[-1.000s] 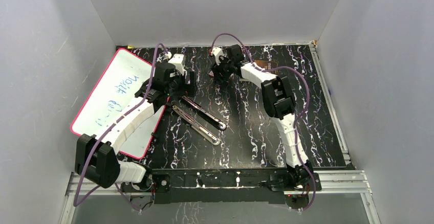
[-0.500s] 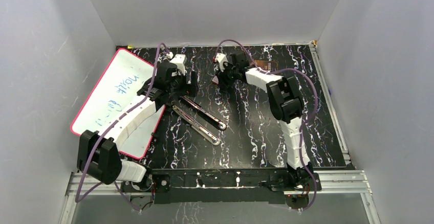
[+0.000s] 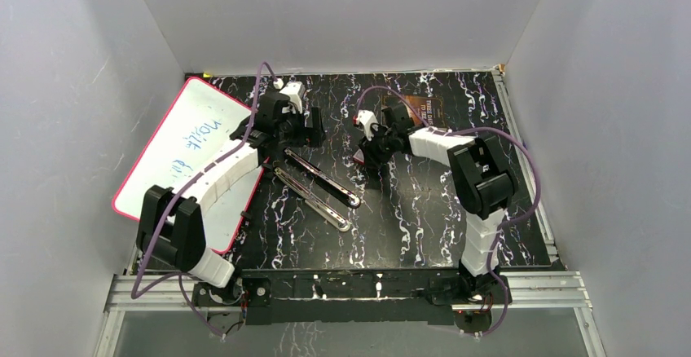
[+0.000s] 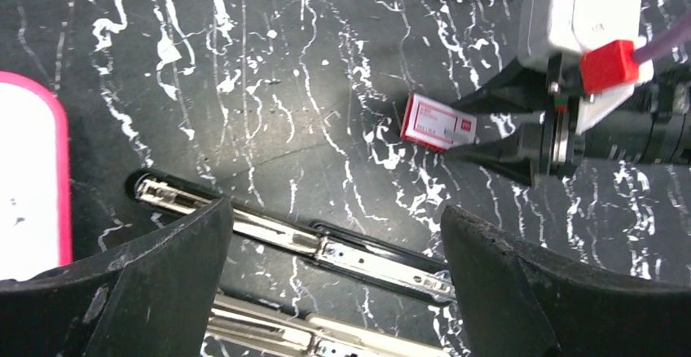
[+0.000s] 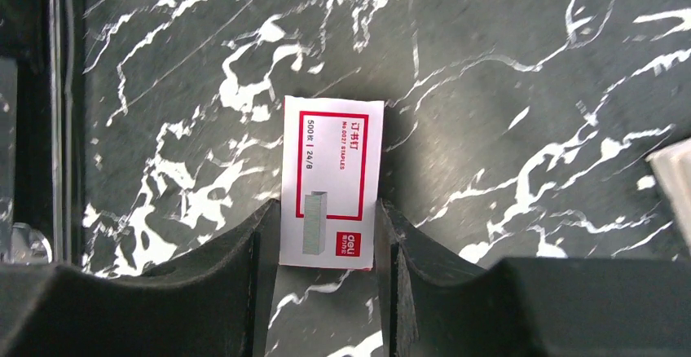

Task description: Load the staples into the stapler

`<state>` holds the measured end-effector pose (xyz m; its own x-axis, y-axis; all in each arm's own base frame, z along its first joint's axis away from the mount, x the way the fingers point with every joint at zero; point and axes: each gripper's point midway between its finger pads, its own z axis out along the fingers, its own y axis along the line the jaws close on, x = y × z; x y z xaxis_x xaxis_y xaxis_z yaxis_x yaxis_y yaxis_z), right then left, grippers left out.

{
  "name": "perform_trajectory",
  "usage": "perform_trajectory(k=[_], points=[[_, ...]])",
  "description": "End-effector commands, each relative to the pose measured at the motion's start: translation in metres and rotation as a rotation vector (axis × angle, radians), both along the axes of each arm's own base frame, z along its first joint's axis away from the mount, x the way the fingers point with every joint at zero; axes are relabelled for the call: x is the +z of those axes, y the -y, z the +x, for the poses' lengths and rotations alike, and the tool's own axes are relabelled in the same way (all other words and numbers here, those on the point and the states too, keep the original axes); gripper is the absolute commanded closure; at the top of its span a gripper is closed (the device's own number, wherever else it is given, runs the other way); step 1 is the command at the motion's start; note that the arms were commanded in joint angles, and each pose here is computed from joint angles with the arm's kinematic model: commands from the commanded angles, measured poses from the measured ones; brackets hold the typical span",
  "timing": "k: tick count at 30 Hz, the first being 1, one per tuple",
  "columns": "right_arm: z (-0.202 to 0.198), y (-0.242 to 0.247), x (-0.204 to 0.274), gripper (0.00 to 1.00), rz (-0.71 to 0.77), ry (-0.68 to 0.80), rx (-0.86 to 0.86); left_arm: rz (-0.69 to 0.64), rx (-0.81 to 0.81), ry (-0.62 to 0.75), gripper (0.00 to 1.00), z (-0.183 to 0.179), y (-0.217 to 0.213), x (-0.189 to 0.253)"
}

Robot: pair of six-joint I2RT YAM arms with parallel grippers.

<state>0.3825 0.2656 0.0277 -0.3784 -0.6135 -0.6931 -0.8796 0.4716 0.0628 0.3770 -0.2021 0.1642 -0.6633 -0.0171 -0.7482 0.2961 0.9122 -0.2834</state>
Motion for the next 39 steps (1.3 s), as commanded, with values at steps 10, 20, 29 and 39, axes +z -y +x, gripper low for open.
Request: perform_trajectory(k=[10, 20, 29, 39], points=[[-0.031, 0.015, -0.014, 0.38, -0.021, -0.062, 0.001, -0.362, 0.04, -0.148, 0.02, 0.02, 0.017, 0.003], [-0.03, 0.016, -0.023, 0.45, -0.05, -0.045, -0.001, -0.41, 0.002, -0.201, 0.17, 0.029, 0.029, -0.006], [-0.03, 0.015, -0.023, 0.49, -0.043, -0.022, 0.007, -0.518, -0.075, -0.316, 0.44, 0.044, 0.059, -0.036], [-0.029, 0.012, -0.026, 0.5, -0.051, -0.018, 0.021, -0.598, -0.178, -0.402, 0.62, 0.049, 0.084, -0.069]])
